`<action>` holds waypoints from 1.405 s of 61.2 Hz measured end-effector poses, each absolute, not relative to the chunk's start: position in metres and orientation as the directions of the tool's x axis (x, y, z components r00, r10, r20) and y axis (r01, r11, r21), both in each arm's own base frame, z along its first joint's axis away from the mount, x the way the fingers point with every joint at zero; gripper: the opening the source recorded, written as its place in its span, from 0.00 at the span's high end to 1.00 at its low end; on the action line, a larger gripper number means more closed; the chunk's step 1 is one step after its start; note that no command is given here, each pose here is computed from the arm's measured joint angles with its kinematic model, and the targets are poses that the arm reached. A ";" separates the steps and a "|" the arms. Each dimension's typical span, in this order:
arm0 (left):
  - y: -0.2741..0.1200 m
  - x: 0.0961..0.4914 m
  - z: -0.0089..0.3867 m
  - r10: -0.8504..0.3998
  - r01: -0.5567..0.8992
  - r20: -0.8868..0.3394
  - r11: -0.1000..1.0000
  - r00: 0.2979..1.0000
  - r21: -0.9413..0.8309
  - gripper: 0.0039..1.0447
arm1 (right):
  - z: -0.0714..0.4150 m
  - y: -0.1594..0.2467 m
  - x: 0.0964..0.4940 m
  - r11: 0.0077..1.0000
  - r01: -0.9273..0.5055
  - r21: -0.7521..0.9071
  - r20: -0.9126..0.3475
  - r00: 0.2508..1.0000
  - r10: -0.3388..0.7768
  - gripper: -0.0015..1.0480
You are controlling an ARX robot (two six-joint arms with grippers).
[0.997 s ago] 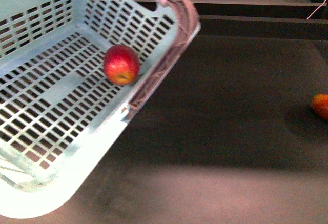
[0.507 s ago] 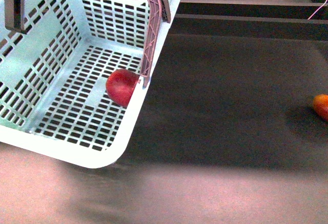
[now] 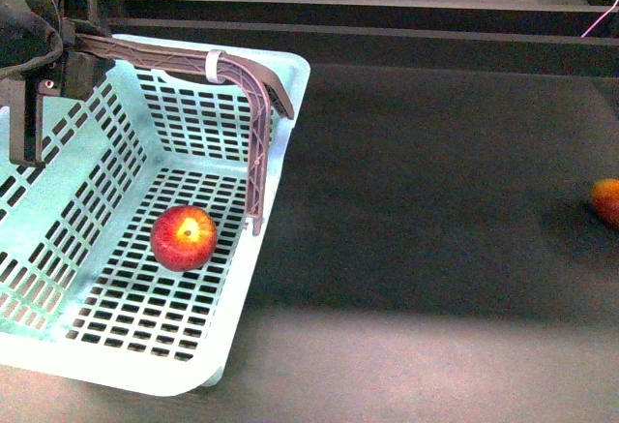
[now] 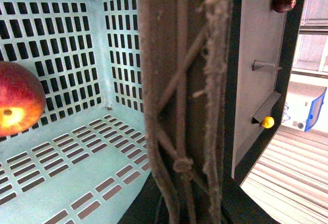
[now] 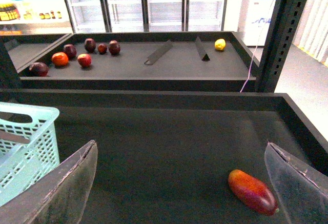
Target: Pick apple with right arm and hold basket with left
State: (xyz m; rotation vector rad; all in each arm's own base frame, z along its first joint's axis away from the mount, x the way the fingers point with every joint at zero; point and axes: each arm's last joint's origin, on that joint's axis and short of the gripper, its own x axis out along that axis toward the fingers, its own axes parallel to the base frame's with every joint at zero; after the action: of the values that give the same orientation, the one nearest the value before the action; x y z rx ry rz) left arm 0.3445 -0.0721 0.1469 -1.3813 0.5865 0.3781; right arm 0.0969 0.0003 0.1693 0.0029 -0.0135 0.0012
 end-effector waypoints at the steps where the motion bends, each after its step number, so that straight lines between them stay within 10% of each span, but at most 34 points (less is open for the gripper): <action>1: -0.072 0.344 0.147 -0.086 -0.574 -0.592 0.163 0.802 -0.802 0.94 | 0.169 0.000 0.097 1.000 -0.001 0.003 0.014 1.000 0.001 0.09; 15: -0.070 0.340 0.146 -0.086 -0.577 -0.594 0.161 0.800 -0.800 0.94 | 0.169 0.000 0.097 1.000 -0.001 0.003 0.014 1.000 0.001 0.09; 48: -0.084 0.263 0.202 0.026 -0.520 -0.524 0.166 0.852 -0.838 0.05 | 0.169 0.000 0.097 1.000 -0.001 0.003 0.014 1.000 0.001 0.09; 57: -0.087 0.254 0.214 0.025 -0.488 -0.492 0.183 0.870 -0.853 0.06 | 0.169 0.000 0.097 1.000 -0.001 0.003 0.014 1.000 0.001 0.09; 65: -0.067 0.235 0.191 -0.017 -0.081 -0.134 0.721 0.991 -0.688 0.33 | 0.169 0.000 0.097 1.000 -0.001 0.003 0.014 1.000 0.001 0.09; 71: -0.052 0.218 0.197 -0.009 0.006 -0.006 0.930 1.000 -0.367 0.51 | 0.169 0.000 0.097 1.000 -0.002 0.003 0.014 1.000 0.002 0.09; 86: -0.028 0.185 0.183 -0.008 0.007 -0.011 0.999 1.000 -0.044 0.95 | 0.169 0.000 0.097 1.000 -0.001 0.003 0.014 1.000 0.001 0.09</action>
State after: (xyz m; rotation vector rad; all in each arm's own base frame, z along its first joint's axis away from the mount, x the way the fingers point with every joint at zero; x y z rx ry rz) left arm 0.1853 -0.0282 0.1825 -0.0437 0.0109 -0.0074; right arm 0.0969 0.0003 0.1693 0.0029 -0.0135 0.0012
